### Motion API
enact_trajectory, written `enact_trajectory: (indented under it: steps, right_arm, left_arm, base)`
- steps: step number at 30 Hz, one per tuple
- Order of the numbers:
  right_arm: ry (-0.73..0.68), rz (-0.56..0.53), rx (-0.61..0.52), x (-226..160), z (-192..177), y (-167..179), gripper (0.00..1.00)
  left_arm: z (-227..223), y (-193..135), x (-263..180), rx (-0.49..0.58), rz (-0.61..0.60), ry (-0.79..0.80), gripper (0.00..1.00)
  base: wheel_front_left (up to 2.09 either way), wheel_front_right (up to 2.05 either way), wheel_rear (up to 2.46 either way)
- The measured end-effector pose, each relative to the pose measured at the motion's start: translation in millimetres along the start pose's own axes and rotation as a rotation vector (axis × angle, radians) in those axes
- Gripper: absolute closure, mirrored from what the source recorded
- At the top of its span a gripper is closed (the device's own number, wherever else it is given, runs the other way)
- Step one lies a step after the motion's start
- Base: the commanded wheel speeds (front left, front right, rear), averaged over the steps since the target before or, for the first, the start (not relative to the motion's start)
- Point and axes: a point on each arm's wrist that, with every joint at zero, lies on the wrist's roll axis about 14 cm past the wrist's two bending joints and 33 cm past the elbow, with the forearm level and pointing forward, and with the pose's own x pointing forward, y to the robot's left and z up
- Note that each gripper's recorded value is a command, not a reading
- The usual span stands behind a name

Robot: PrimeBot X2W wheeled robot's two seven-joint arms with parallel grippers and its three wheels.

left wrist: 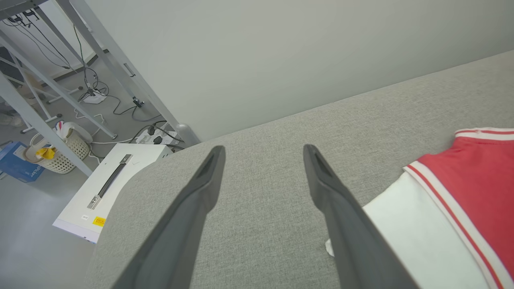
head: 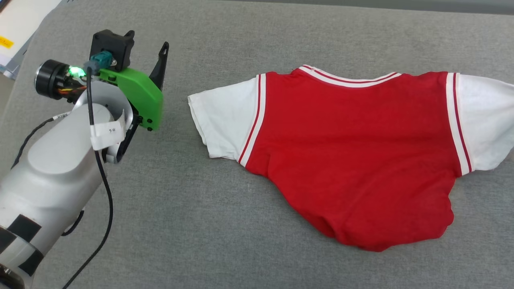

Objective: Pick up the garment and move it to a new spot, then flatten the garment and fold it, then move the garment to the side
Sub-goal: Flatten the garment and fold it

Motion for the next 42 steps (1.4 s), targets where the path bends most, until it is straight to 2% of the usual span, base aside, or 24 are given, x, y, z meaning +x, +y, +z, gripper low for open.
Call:
enact_trajectory:
  steps: [5,8,15,19,24,35,40,41,42]
  right_arm:
    - [-0.053,-0.014,-0.031,-24.2,6.9,-3.3,1.0]
    - [-0.061,-0.017,-0.046,-33.2,3.8,-2.3,1.0]
    - [-0.068,-0.001,-0.059,-40.6,-1.1,6.1,1.0]
    - [-0.058,0.011,-0.059,-38.2,-6.5,9.8,1.0]
    - [-0.028,0.024,-0.052,-31.7,-17.8,12.6,1.0]
    - [0.038,0.024,-0.034,-15.9,-40.1,7.2,1.0]
    - [0.046,0.022,-0.034,-13.2,-43.3,5.8,1.0]
    - [0.047,0.022,-0.034,-12.8,-43.6,5.8,1.0]
    - [0.047,0.022,-0.035,-12.4,-43.5,5.8,1.0]
  left_arm:
    - [25.5,-14.3,13.5,0.022,-0.084,0.034,0.0]
    - [27.3,-25.0,21.0,0.04,-0.15,0.13,0.0]
    - [22.5,-47.1,32.9,-0.001,-0.275,0.381,0.0]
    - [1.5,-60.7,33.3,-0.009,-0.335,0.558,0.0]
    - [-31.8,-63.5,34.9,-0.037,-0.348,0.729,0.0]
    - [-114.2,-79.5,28.2,-0.022,-0.367,0.991,0.0]
    - [-123.5,-81.0,24.8,0.005,-0.374,1.022,0.0]
    - [-124.2,-81.5,23.9,0.01,-0.376,1.024,0.55]
    - [-124.6,-81.7,23.5,0.011,-0.376,1.025,1.0]
  base:
    - [0.0,0.0,0.0]
    - [0.0,0.0,0.0]
    - [0.0,0.0,0.0]
    - [0.0,0.0,0.0]
    - [0.0,0.0,0.0]
    - [0.0,0.0,0.0]
    - [0.0,0.0,0.0]
    - [0.0,0.0,0.0]
    - [0.0,0.0,0.0]
